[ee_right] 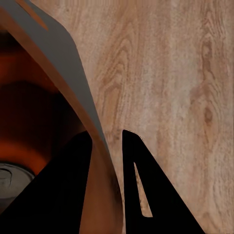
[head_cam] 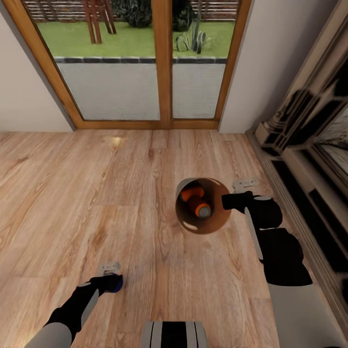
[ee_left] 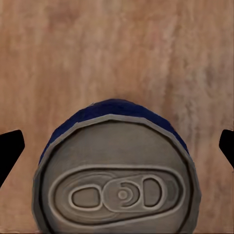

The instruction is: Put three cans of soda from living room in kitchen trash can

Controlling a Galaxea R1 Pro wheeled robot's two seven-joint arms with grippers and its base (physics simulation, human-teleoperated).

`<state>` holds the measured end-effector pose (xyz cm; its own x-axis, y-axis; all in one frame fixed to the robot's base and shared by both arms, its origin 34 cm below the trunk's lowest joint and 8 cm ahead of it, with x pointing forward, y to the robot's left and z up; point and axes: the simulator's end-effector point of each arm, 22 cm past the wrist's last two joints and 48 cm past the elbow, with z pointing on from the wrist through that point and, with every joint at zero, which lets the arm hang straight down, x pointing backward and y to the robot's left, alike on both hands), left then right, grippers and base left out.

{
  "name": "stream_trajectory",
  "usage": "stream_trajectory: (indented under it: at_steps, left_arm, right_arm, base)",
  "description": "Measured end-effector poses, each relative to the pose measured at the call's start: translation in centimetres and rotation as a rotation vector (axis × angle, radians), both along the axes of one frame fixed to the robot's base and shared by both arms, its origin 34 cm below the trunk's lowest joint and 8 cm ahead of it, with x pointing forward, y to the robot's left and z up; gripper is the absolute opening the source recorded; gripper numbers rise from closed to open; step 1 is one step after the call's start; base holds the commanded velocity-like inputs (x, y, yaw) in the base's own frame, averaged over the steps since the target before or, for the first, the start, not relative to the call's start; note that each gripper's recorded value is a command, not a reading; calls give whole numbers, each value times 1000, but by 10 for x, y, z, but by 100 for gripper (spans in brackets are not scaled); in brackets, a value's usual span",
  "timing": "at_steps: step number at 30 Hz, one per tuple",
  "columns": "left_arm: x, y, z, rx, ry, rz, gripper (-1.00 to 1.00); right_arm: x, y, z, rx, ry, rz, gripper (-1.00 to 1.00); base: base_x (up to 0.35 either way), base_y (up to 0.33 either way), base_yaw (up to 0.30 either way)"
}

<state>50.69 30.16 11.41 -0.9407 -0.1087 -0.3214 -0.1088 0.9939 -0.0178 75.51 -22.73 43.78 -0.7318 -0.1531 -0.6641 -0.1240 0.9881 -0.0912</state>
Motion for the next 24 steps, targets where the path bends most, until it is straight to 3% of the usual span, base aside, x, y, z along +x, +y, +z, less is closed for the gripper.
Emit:
stream_trajectory:
  at_steps: [4, 8, 20, 21, 24]
  left_arm:
    - [-9, -1, -8, -1, 22, 0, 100]
    - [-14, -1, -14, -2, 36, 0, 100]
    - [-14, -1, -14, -3, 35, 2, 100]
    - [-14, -1, -14, -3, 35, 2, -100]
    - [-14, -2, -14, -4, 35, 1, -100]
  right_arm:
    - [-2, 12, -12, 25, 19, 19, -100]
    - [-3, 10, -21, -2, 32, 18, -100]
    - [-3, 13, -20, 4, 30, 24, -100]
    - [-3, 14, -20, 7, 30, 24, -100]
    - [-3, 14, -21, 9, 32, 25, -100]
  base:
    - [0, 0, 0]
    - [0, 0, 0]
    - [0, 0, 0]
    - [0, 0, 0]
    - [0, 0, 0]
